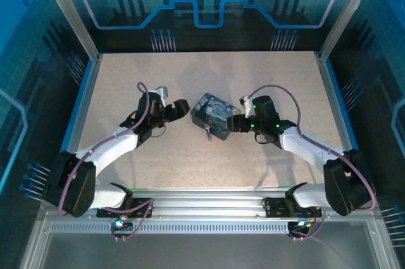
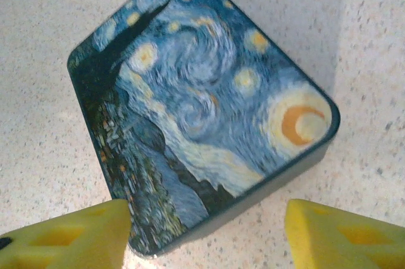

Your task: Unlock a padlock with a key

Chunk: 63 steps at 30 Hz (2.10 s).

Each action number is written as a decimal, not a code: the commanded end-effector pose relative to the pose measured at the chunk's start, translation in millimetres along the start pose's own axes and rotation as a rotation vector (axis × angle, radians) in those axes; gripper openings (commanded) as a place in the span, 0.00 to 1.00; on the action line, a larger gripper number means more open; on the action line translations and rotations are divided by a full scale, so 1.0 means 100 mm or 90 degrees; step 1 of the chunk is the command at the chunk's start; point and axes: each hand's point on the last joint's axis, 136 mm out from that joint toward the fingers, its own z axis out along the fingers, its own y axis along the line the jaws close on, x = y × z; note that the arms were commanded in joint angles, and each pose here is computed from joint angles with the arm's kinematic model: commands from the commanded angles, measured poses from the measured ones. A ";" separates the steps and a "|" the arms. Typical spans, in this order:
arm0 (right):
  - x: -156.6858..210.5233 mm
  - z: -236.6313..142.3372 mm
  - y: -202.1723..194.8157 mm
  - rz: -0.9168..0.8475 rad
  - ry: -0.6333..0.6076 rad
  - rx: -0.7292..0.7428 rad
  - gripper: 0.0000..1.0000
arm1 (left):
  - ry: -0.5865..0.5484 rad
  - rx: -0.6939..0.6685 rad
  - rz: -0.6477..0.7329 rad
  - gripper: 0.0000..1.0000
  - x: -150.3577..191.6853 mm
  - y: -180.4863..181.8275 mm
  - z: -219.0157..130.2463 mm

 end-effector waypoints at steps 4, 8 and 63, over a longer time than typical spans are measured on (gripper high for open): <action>0.09 0.10 0.06 0.085 0.018 -0.082 0.76 | 0.118 0.066 0.056 0.83 0.12 -0.18 0.42; 0.09 0.19 0.07 0.102 0.036 -0.093 0.78 | 0.153 0.042 0.053 0.79 0.18 -0.05 0.69; 0.64 0.46 0.61 0.084 0.075 -0.106 0.51 | 0.135 -0.005 -0.004 0.66 0.93 0.24 -0.04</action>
